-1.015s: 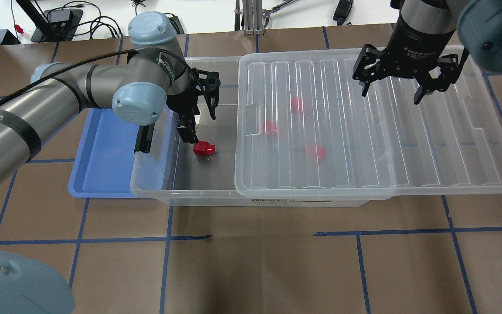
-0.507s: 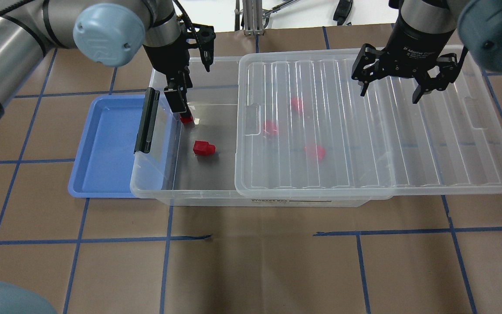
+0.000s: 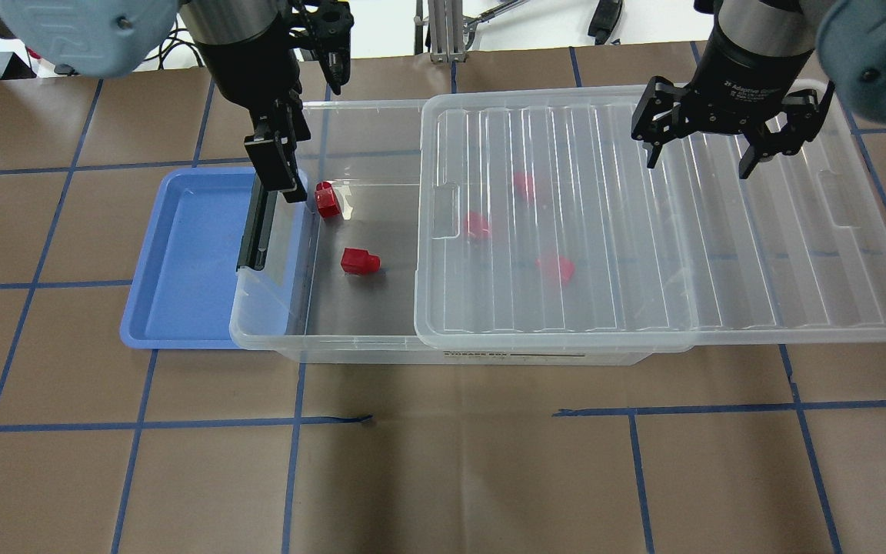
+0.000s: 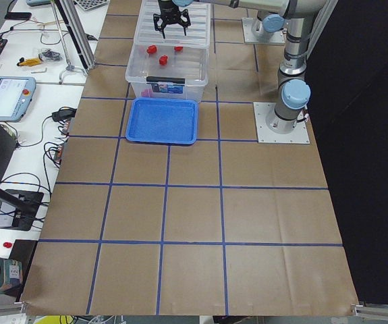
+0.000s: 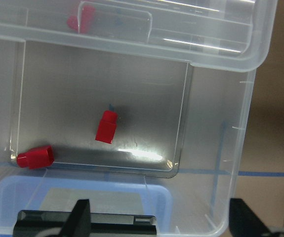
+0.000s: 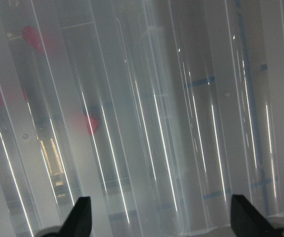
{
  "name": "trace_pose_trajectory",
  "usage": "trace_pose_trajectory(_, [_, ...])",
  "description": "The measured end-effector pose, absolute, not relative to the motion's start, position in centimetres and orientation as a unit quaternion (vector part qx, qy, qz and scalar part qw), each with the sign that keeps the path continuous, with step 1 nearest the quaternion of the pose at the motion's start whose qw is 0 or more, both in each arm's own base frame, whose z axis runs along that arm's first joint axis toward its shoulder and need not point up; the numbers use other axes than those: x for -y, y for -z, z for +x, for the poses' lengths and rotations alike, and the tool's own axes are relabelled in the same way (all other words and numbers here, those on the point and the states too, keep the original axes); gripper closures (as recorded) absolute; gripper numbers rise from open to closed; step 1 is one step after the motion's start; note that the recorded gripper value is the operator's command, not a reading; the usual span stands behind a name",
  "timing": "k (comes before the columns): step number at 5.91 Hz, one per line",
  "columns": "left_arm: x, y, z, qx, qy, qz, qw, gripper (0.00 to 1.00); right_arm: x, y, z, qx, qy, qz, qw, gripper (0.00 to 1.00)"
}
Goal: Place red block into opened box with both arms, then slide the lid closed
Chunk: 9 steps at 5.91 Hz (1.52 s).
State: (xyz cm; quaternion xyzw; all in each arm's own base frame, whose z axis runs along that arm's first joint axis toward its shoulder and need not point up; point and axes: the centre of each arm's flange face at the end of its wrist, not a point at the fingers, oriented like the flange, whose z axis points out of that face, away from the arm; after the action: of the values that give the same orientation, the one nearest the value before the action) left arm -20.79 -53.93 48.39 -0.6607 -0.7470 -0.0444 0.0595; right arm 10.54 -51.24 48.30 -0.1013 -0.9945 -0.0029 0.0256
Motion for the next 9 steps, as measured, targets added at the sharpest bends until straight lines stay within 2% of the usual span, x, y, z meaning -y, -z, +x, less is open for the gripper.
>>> trace_pose_trajectory(3, [51.4, -51.7, -19.2, 0.86, 0.035, -0.508, 0.041, 0.02, 52.8, -48.0, -4.0, 0.997, -0.001, -0.061, 0.038, 0.0])
trace_pose_trajectory(5, [50.7, -53.9, -18.1, 0.945, 0.019, -0.325, 0.025, 0.02, 52.9, -46.3, -13.4, 0.998, 0.001, -0.041, 0.051, 0.0])
trace_pose_trajectory(7, [50.3, -55.3, -17.0, 0.994, -0.003, -0.108, 0.015, 0.02, 52.6, -44.3, -19.3, 0.998, 0.01, -0.041, 0.05, 0.0])
trace_pose_trajectory(9, [50.6, -54.9, -15.9, 1.0, -0.004, -0.009, 0.005, 0.02, 53.0, -41.5, -21.7, 0.998, 0.025, -0.046, 0.046, 0.0])
